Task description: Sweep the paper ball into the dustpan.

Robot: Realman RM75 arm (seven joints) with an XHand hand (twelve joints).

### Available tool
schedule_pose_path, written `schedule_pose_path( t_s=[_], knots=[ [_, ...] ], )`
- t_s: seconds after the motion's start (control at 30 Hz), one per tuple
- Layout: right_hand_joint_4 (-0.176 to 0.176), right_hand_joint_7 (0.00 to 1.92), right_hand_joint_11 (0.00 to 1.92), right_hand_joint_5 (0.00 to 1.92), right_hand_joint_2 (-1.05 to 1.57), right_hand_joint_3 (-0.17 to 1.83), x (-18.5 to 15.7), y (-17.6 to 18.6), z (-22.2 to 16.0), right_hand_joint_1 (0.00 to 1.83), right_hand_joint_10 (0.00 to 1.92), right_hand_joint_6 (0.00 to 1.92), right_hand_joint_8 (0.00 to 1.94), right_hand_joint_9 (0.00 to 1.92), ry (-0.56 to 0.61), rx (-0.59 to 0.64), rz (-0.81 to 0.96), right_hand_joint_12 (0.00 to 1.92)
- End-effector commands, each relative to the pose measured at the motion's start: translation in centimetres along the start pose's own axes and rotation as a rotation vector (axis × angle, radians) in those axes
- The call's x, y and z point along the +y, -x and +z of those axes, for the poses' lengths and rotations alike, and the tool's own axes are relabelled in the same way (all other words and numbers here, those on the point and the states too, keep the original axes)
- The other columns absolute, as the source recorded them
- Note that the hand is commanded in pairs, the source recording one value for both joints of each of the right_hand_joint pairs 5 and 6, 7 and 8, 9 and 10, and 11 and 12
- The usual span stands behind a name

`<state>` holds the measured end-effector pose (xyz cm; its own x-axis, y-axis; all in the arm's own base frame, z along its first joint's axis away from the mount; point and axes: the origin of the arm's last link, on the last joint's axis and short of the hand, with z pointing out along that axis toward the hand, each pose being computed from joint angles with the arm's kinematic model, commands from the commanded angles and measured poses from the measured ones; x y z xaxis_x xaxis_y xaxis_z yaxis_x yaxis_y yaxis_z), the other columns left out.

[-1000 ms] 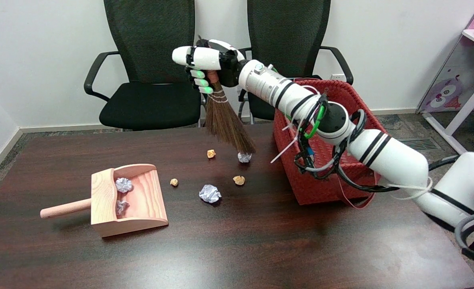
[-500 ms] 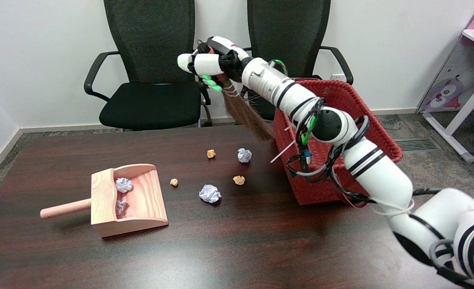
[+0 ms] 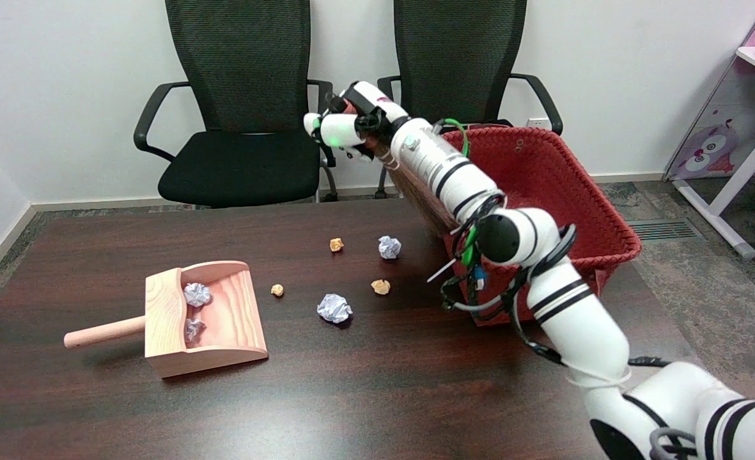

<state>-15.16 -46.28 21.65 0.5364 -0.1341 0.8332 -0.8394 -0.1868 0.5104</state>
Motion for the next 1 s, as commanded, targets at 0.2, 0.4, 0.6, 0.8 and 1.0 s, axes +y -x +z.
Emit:
schedule_pose_path(
  t_s=[0.2,0.4,0.6,0.8,1.0],
  knots=[
    [0.176,1.92,1.92,1.92,1.49,1.68,1.2,8.1,-0.4,0.81,1.92,1.92,1.92,1.92,0.037,-0.058,-0.086,1.92],
    [0.176,1.92,1.92,1.92,1.48,1.69,1.8,9.3,0.5,0.8,1.92,1.92,1.92,1.92,0.036,-0.054,-0.085,1.92],
    [0.076,1.92,1.92,1.92,1.49,1.71,2.2,8.9,1.6,0.78,1.92,1.92,1.92,1.92,0.03,-0.025,-0.009,1.92],
    [0.064,1.92,1.92,1.92,1.49,1.7,2.5,8.4,2.1,0.77,1.92,1.92,1.92,1.92,0.025,-0.009,0.013,1.92],
    [0.065,1.92,1.92,1.92,1.52,1.69,3.2,7.4,2.2,0.76,1.92,1.92,1.92,1.92,0.049,0.022,0.026,1.92]
  ],
)
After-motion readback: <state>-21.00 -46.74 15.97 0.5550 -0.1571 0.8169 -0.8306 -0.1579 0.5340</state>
